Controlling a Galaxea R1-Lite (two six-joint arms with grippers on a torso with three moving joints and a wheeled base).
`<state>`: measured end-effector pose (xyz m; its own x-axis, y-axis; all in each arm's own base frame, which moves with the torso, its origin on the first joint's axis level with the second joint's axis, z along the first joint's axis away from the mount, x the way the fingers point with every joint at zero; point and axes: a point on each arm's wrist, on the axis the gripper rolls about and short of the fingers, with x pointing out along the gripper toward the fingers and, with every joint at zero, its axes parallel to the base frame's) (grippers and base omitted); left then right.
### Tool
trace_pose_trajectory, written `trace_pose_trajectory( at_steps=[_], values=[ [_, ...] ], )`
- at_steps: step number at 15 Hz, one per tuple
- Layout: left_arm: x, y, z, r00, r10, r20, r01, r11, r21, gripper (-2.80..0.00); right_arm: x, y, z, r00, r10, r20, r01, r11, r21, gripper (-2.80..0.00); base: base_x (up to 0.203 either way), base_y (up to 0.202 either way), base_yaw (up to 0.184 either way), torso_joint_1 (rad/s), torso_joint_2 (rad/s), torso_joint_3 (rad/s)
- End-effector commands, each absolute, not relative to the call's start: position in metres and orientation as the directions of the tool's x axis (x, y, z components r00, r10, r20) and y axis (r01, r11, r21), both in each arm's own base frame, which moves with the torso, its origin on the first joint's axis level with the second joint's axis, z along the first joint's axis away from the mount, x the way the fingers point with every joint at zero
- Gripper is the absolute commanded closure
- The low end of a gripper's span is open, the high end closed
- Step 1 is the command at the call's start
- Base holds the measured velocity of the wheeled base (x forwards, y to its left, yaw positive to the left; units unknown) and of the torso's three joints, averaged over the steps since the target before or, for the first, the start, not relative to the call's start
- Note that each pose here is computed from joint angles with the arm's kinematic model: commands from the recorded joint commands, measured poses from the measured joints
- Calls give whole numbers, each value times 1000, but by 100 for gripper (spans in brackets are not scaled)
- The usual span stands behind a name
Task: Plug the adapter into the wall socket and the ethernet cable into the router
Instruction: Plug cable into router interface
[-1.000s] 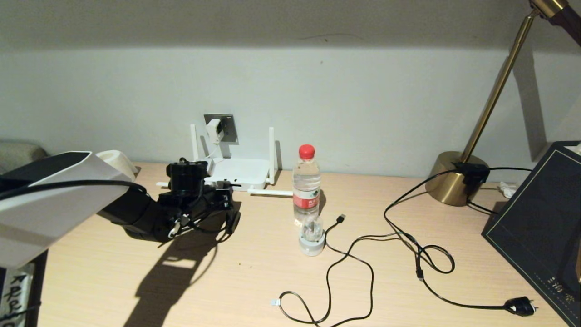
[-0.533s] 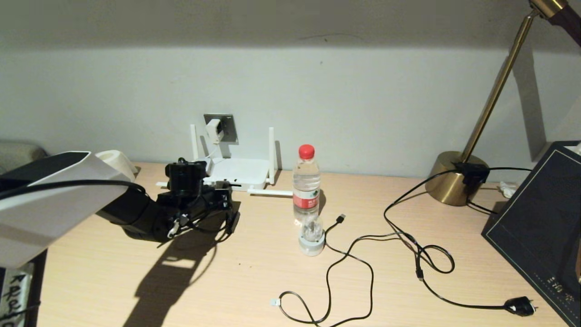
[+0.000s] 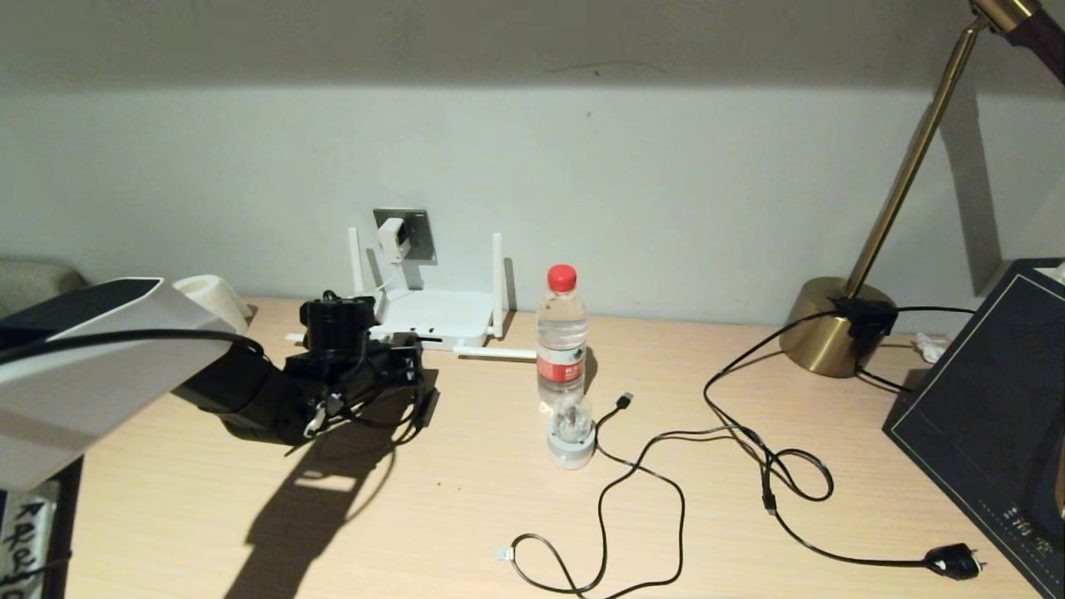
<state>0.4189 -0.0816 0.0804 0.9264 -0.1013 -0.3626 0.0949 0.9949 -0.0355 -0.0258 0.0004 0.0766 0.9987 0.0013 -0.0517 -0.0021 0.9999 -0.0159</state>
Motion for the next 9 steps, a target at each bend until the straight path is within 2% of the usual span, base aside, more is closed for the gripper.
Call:
trace_pose_trajectory(
  at_steps=[1, 9],
  values=[
    [419, -81, 81, 928, -99, -360, 92, 995, -36, 0, -26, 0, 77, 999, 0, -52, -1, 1000, -16, 0, 0, 0, 0, 0, 0, 0],
    [429, -84, 84, 934, -109, -340, 103, 994, -37, 0, -26, 0, 77, 999, 2, -54, -2, 1000, -16, 0, 0, 0, 0, 0, 0, 0]
  ],
)
